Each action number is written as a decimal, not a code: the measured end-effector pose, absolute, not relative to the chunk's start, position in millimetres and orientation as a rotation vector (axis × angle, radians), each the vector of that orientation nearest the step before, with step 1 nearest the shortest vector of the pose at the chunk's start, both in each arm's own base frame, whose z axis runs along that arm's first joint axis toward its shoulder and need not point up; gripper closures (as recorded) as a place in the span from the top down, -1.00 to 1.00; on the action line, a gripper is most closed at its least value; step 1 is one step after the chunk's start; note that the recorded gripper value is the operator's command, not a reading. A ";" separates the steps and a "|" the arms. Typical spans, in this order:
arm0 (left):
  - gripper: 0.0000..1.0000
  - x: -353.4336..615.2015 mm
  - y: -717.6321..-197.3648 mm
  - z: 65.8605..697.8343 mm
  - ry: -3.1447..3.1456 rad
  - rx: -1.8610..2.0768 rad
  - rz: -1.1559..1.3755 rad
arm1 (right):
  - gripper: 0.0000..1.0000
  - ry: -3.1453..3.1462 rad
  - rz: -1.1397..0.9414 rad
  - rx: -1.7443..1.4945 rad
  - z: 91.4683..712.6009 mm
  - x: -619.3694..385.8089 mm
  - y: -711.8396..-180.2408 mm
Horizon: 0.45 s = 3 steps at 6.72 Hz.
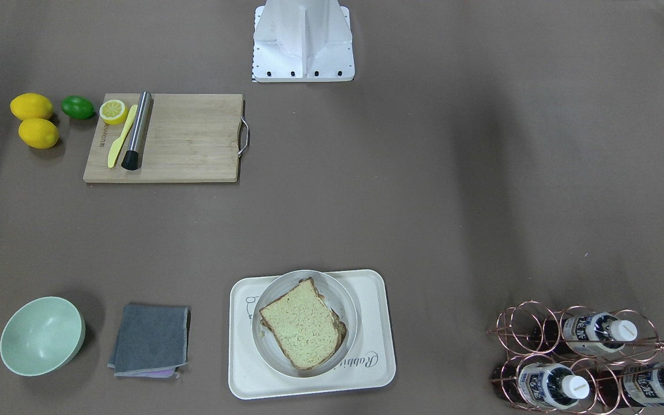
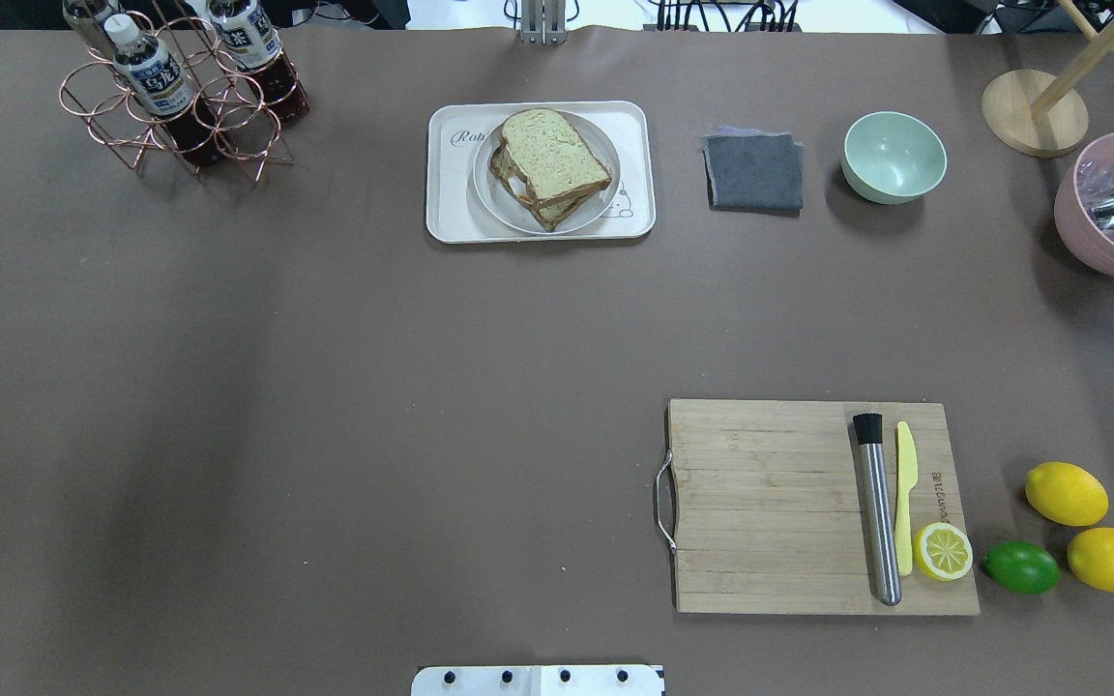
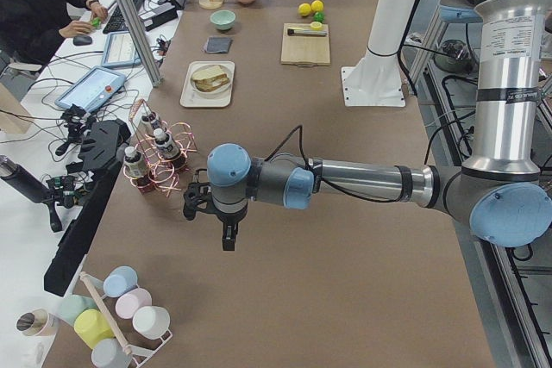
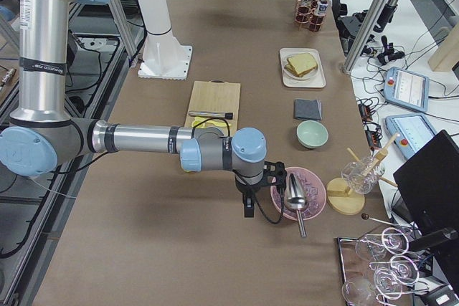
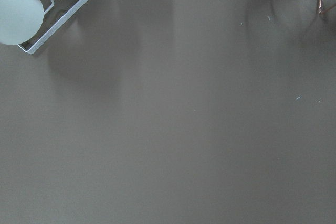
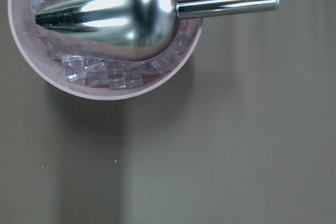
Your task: Make sandwich and place on tray
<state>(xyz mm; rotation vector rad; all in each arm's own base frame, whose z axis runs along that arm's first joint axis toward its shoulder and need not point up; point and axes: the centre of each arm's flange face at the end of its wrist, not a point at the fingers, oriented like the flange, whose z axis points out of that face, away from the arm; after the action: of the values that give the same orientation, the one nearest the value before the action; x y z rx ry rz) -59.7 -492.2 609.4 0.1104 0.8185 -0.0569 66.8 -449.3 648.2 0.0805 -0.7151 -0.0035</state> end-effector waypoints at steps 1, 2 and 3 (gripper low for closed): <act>0.96 -59.5 -492.6 609.1 0.818 0.111 -0.057 | 1.00 -0.714 -0.004 0.083 647.3 66.7 -451.1; 0.96 -59.4 -493.0 608.5 0.818 0.112 -0.056 | 1.00 -0.712 -0.005 0.084 646.7 66.7 -452.1; 0.96 -59.3 -493.6 607.7 0.818 0.113 -0.055 | 1.00 -0.711 -0.005 0.085 646.3 66.8 -452.7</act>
<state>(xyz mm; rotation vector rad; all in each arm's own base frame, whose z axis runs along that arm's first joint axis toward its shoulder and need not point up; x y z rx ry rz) -59.3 -493.6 607.7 0.1132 0.8180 -0.0551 66.8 -452.7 646.3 0.0849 -0.7113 -0.0048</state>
